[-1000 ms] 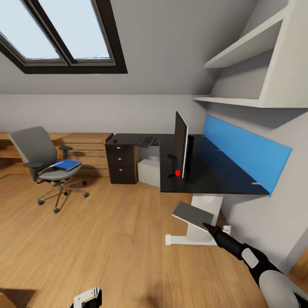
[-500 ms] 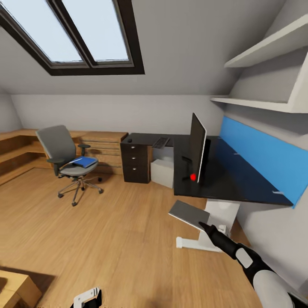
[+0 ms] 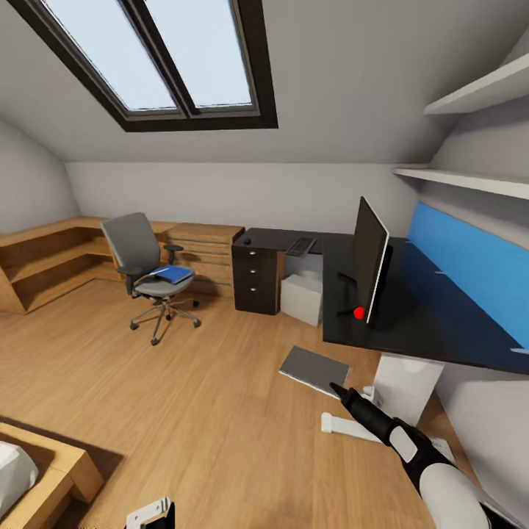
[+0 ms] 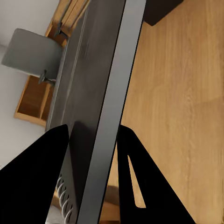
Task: In the bedroom, organize the workspace by keeping the computer under the desk, ensuring the monitor is on the desk, placing the keyboard on the desk next to the monitor, placing the mouse on the desk next to the keyboard, moving the folder from the swivel chair onto the desk next to the mouse, stacking the notebook on top of the folder with the pen on top of the notebook, and positioning the swivel chair next to the desk.
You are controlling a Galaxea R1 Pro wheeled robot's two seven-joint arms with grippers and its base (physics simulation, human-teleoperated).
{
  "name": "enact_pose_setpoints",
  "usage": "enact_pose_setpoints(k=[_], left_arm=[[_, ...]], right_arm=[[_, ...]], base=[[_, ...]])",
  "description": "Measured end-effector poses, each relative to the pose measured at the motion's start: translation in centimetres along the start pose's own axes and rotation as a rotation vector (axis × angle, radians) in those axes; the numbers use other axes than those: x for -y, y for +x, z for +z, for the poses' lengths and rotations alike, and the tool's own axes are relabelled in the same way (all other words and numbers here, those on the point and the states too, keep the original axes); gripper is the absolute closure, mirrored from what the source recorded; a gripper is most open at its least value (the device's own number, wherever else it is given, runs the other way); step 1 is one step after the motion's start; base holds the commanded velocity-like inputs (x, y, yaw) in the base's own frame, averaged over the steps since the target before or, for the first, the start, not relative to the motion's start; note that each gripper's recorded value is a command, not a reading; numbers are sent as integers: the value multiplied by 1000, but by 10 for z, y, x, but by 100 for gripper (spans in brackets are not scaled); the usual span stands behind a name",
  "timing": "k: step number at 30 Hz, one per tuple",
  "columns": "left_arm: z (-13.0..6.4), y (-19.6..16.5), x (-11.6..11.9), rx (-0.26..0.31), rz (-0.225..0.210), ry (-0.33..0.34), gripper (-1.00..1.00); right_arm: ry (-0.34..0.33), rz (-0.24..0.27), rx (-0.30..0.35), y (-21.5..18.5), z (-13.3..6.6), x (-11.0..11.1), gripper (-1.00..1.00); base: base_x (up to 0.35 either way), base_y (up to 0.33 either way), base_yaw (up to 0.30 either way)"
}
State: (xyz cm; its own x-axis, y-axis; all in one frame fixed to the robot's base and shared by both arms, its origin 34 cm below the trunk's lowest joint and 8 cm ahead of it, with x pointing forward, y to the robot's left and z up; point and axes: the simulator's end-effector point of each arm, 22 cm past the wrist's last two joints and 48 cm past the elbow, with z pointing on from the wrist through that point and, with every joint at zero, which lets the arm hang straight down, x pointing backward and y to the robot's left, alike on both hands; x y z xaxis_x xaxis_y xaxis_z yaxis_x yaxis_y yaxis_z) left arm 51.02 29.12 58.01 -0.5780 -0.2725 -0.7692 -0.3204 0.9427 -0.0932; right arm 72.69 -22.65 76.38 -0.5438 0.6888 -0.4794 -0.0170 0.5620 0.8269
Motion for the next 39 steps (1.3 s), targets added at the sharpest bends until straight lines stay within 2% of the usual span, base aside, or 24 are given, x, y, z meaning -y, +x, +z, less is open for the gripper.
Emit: enact_pose_setpoints(k=[9, 17, 22, 23, 28, 29, 33, 39], left_arm=[[-12, 3, 0, -30, 4, -3, -100], [-20, -4, 0, -37, 3, -5, -100], [-26, -6, 3, -46, 2, -3, -100], [-27, -7, 3, -47, 2, -3, -100], [-33, -9, 6, -53, 2, 1, -100], [-34, -10, 6, -54, 3, 2, -100], [-38, -14, 7, -54, 3, 2, -100], [-44, -20, 7, -55, 4, 2, -100]], right_arm=[[3, -69, 32, -3, 2, -16, 100], [7, -86, 42, 4, 2, -26, 100], [39, -96, 26, 21, 1, -23, 100], [51, -97, 19, 26, 1, -21, 100], [189, -82, -26, 57, -6, 5, 100], [240, -80, -33, 63, -9, 15, 100], [330, -76, -42, 68, -18, 30, 100], [373, -78, -48, 69, -26, 34, 100]], base=[[0, 0, 26], [0, 0, 2], [0, 0, 0], [0, 0, 0], [0, 0, 0], [0, 0, 0], [0, 0, 0], [0, 0, 0]])
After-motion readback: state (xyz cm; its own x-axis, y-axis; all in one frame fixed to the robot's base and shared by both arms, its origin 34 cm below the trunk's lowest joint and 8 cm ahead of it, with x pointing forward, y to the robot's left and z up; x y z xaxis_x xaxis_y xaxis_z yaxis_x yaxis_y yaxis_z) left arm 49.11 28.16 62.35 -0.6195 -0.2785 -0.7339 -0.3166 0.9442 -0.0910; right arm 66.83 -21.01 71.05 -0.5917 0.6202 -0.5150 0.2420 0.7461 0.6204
